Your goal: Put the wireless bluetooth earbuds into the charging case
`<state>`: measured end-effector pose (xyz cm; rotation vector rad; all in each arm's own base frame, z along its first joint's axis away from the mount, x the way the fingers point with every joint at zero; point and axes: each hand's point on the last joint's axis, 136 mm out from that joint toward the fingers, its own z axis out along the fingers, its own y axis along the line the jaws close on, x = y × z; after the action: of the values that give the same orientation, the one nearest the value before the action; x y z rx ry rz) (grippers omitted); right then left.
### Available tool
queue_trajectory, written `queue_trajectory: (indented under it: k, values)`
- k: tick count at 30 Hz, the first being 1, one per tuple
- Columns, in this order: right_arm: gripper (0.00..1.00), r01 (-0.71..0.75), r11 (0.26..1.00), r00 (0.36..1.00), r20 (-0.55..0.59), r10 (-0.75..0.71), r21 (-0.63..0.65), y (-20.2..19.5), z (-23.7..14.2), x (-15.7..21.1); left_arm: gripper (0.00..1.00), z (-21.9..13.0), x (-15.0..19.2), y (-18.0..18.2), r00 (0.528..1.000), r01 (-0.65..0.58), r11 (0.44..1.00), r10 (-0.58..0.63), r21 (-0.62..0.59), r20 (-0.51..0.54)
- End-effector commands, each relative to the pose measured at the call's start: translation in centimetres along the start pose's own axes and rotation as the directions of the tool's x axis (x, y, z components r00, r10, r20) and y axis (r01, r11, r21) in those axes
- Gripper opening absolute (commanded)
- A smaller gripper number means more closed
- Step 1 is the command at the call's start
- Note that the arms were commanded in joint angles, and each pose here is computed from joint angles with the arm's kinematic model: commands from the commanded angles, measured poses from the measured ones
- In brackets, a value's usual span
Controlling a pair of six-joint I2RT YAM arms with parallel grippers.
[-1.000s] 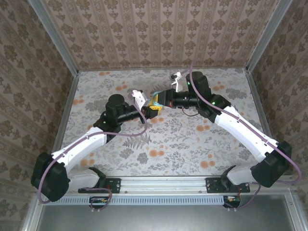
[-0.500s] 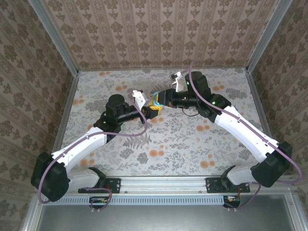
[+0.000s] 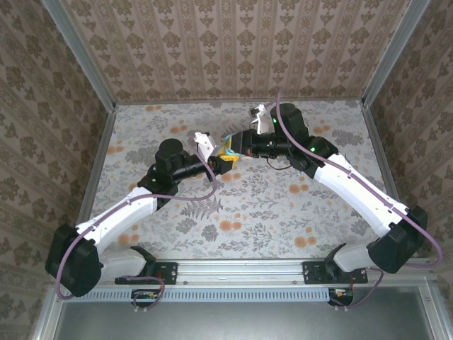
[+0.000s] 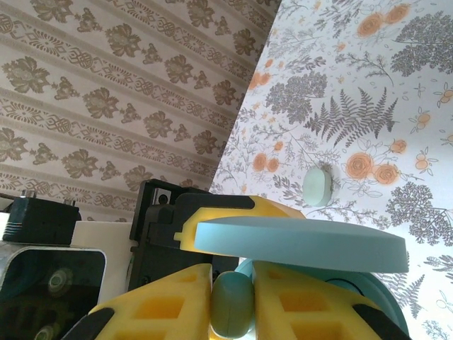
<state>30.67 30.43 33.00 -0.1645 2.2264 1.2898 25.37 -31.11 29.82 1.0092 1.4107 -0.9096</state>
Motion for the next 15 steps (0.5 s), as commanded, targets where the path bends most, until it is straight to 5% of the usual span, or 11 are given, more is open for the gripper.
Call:
queue_trajectory:
  k: [1,15]
  values:
    - [0.23,-0.002,1.000,0.999,-0.034,0.001,-0.028,0.74,0.60,0.44,0.26,-0.35,-3.27,-0.36,0.994,-0.046,0.999,0.046,0.005,0.095]
    - [0.23,-0.010,1.000,1.000,-0.020,0.009,-0.025,0.86,1.14,0.14,0.26,-0.29,-3.13,-0.12,0.994,-0.046,0.999,0.046,-0.008,0.095]
